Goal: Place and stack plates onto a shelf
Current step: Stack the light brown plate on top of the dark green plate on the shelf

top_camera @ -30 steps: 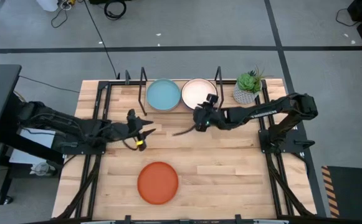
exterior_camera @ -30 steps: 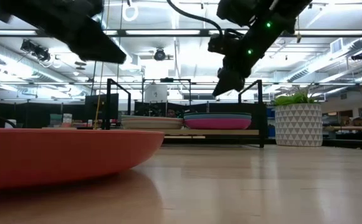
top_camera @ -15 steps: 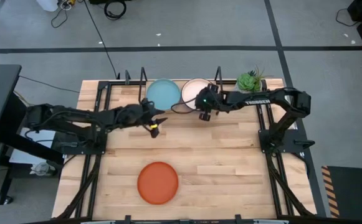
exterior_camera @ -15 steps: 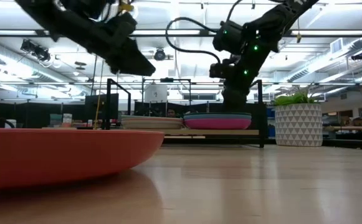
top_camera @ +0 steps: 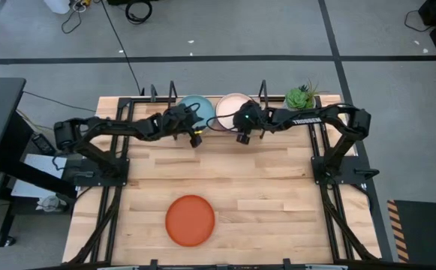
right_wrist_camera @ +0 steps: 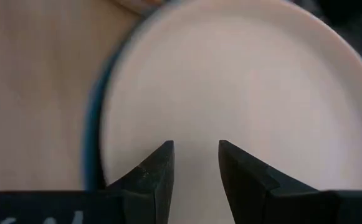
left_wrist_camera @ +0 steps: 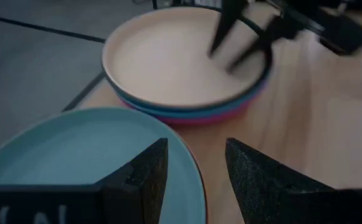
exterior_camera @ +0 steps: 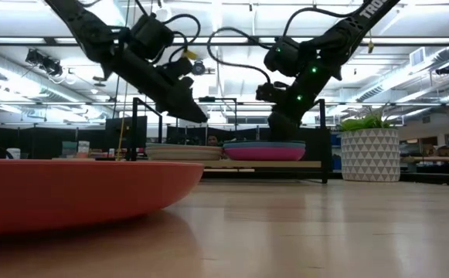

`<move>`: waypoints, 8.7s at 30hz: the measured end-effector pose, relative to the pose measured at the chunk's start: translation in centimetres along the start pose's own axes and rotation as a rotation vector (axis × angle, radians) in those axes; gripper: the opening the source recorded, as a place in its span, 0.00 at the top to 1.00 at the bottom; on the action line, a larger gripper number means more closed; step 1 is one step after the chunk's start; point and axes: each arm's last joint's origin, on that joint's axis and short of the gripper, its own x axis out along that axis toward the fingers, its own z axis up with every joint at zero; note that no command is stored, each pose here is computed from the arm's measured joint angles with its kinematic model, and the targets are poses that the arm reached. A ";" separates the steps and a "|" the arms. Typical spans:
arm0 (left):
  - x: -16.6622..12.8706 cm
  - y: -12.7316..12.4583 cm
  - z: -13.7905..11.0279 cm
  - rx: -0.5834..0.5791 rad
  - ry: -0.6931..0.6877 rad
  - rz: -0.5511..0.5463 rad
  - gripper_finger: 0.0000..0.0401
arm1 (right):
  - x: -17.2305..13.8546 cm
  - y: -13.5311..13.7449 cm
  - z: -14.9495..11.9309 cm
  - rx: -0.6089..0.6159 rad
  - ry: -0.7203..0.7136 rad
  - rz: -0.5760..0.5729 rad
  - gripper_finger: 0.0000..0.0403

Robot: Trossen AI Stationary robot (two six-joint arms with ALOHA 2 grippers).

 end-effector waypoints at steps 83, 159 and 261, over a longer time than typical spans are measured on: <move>-0.3 0.4 0.6 0.213 0.017 -0.115 0.58 | 1.3 -0.9 4.6 -0.320 0.491 0.177 0.80; 1.7 1.1 -0.1 0.326 0.000 -0.002 0.58 | 0.6 -0.8 4.0 -0.312 0.389 0.169 0.81; 3.7 1.3 -2.5 0.294 0.121 0.083 0.58 | -4.6 2.0 3.3 -0.373 0.590 0.179 0.86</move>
